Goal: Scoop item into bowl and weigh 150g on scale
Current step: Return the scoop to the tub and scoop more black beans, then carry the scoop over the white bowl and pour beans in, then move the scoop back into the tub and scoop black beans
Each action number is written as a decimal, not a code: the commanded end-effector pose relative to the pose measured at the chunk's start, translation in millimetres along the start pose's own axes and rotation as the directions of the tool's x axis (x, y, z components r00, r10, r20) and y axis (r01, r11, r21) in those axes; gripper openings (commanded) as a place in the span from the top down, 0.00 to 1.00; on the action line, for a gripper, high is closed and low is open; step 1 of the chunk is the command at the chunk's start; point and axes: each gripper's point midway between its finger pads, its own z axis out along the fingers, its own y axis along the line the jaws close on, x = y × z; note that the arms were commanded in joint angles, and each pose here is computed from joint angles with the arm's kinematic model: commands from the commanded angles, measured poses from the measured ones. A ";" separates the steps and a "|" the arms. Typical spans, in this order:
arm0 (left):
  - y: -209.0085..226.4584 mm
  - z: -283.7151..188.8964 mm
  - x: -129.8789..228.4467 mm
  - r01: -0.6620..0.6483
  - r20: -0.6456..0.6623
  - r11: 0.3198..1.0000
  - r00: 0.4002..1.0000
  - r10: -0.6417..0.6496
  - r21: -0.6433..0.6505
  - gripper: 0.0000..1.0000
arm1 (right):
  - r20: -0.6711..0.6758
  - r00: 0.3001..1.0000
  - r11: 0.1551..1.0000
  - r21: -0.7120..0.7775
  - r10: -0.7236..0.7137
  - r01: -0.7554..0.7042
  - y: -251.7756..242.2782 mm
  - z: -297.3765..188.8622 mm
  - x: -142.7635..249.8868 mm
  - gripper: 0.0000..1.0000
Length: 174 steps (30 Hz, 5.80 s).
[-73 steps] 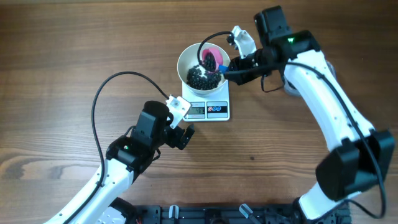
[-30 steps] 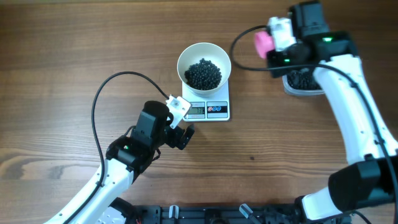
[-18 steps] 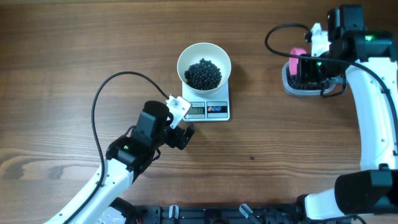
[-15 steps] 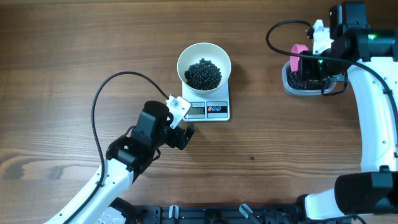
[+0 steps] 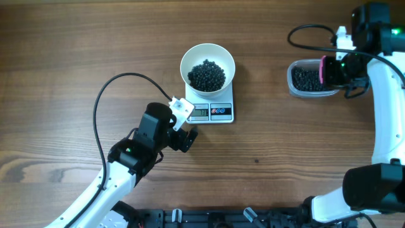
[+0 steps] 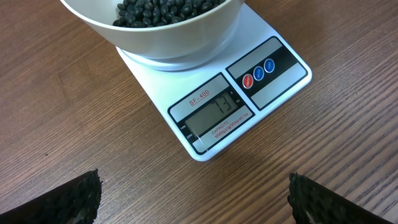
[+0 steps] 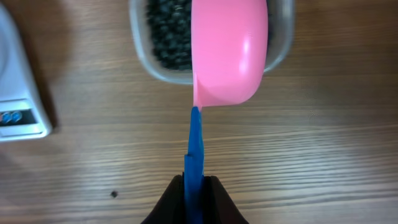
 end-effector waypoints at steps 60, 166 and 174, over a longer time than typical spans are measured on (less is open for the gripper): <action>3.7 0.3 2.2 0.002 -0.005 1.000 1.000 -0.002 -0.012 0.00 | -0.133 0.987 0.866 -0.500 -0.087 0.009 21.6 91.1 -13.6 0.96; 3.7 0.3 2.3 0.002 -0.006 1.000 1.000 -0.002 -0.012 0.00 | 0.253 0.891 0.910 -0.077 -0.377 0.407 116.7 -24.5 -72.6 0.96; 3.7 0.3 2.3 0.002 -0.006 1.000 1.000 -0.002 -0.012 0.00 | 0.121 0.965 0.969 -0.055 -0.233 0.241 36.0 -9.8 -57.0 0.96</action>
